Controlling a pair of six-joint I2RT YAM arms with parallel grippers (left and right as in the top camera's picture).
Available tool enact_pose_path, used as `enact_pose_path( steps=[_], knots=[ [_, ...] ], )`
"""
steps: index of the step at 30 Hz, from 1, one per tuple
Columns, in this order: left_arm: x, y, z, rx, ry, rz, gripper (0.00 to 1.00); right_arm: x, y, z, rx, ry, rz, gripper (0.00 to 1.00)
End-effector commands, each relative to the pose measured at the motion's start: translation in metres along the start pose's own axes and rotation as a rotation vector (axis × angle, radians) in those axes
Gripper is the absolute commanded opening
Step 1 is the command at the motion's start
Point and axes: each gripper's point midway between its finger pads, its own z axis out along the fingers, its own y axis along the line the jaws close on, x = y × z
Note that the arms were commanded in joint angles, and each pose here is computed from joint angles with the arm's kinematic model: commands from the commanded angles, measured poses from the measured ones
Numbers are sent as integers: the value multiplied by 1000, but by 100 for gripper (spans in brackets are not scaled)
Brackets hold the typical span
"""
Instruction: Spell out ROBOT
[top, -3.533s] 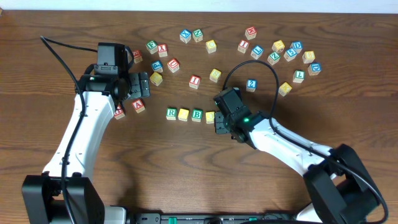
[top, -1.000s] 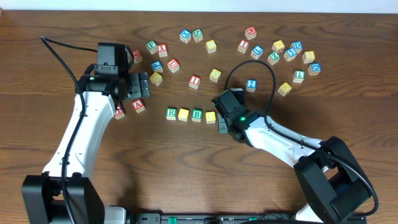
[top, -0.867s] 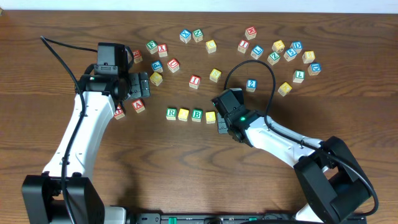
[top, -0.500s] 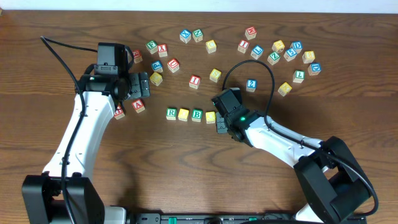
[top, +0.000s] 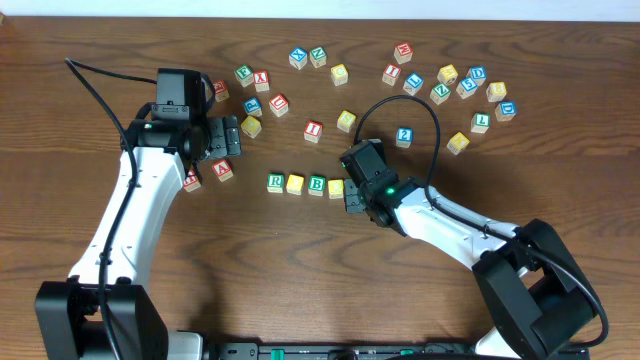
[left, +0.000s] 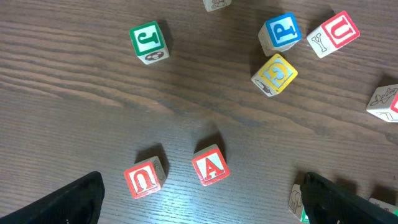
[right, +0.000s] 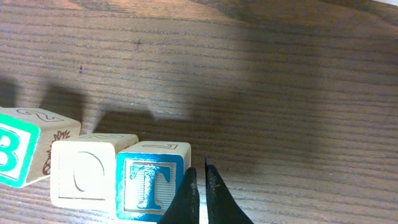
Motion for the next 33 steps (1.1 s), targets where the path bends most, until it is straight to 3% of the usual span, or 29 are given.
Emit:
enact_pose_path(
  steps=[1, 33],
  knots=[
    [4, 1, 2, 3, 13, 11, 99, -1, 5, -1, -14, -5, -20, 1],
    [4, 1, 2, 3, 13, 11, 99, -4, 18, -2, -85, -7, -54, 1]
  ],
)
